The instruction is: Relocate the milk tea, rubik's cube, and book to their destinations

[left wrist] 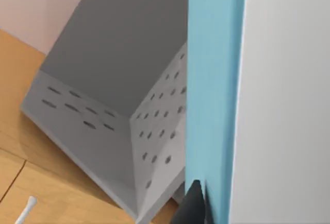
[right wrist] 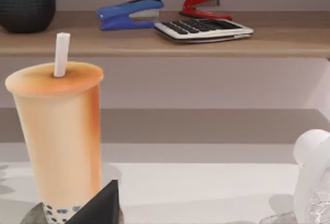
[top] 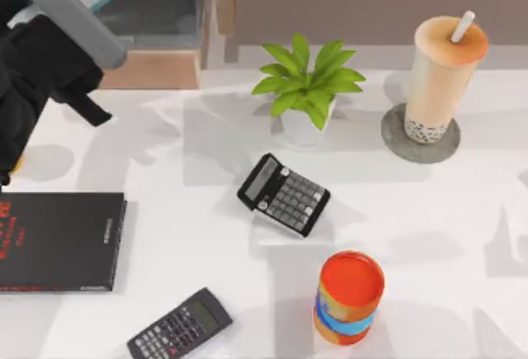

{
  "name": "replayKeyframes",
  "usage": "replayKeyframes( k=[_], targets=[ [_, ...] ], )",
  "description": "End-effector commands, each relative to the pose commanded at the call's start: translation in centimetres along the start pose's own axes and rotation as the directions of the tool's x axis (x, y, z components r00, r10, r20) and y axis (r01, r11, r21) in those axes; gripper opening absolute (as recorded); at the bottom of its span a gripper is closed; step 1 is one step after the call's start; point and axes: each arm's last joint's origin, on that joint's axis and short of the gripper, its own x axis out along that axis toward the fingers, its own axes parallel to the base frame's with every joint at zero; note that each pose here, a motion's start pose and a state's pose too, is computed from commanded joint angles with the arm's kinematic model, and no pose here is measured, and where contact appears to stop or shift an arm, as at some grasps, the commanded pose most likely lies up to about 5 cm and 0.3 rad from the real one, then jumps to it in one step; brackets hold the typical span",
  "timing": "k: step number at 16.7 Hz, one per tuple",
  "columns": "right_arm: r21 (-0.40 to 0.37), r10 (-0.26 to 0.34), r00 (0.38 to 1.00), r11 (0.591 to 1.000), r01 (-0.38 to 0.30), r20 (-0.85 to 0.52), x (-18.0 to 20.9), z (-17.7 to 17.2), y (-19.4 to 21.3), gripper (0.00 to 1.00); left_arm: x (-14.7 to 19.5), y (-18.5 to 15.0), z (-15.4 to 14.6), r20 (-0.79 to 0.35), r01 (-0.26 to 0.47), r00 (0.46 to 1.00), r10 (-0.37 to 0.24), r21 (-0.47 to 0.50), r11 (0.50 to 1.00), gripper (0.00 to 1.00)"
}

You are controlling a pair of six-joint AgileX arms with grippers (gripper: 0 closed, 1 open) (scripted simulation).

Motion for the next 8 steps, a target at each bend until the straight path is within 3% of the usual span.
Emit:
replayKeyframes(
  k=[2,5,8],
  targets=[
    [0.000,0.000,1.000,1.000,0.000,0.000,0.0,0.0,0.0,1.00,-2.9,-3.4,-3.1,-0.037,0.128,0.992,-0.123,0.178,0.976,0.00],
    [0.000,0.000,1.000,1.000,0.000,0.000,0.0,0.0,0.0,1.00,-7.3,-7.6,-7.7,-0.105,0.291,0.957,-0.272,0.379,0.878,0.00],
    [0.000,0.000,1.000,1.000,0.000,0.000,0.0,0.0,0.0,1.00,-10.3,-9.6,-11.2,-0.184,0.361,0.932,-0.311,0.483,0.798,0.00]
  ],
)
